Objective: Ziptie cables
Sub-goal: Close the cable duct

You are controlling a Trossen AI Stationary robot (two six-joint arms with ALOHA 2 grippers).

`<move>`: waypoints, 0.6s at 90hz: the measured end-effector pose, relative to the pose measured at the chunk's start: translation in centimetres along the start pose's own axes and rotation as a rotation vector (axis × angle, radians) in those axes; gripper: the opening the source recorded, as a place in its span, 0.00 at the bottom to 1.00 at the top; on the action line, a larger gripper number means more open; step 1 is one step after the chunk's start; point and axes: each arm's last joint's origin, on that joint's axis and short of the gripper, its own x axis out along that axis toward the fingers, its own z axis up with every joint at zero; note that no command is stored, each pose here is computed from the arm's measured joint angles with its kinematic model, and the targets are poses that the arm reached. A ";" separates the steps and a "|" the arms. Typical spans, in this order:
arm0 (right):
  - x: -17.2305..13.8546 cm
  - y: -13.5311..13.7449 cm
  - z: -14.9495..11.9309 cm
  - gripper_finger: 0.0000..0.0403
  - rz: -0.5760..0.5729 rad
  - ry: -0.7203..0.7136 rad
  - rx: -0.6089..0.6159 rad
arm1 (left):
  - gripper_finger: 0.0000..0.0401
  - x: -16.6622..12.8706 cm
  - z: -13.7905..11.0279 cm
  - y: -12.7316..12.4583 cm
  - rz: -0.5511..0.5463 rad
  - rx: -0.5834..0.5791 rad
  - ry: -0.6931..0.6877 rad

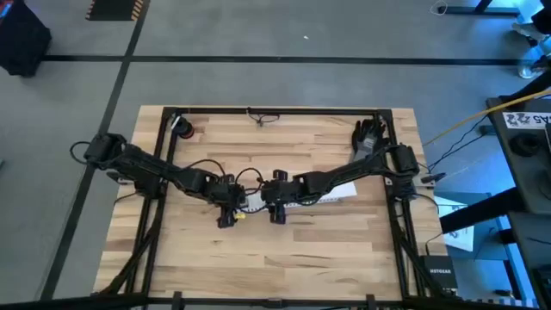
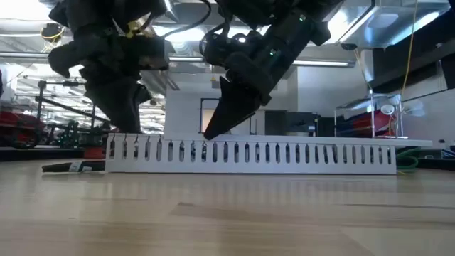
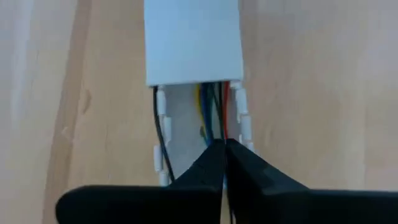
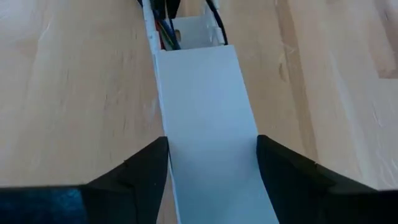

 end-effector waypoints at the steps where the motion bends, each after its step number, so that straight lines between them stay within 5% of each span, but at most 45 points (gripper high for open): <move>1: 0.0 0.0 0.0 0.58 0.000 0.000 0.000 | 0.06 0.0 0.0 0.0 0.000 0.000 0.000; 30: 0.0 0.0 0.0 0.58 0.001 -0.002 0.000 | 0.31 -0.2 -0.5 0.2 0.015 0.008 0.077; 54: 0.0 0.0 0.0 0.58 0.004 -0.002 -0.001 | 0.37 -2.4 1.5 -0.4 -0.013 0.061 0.100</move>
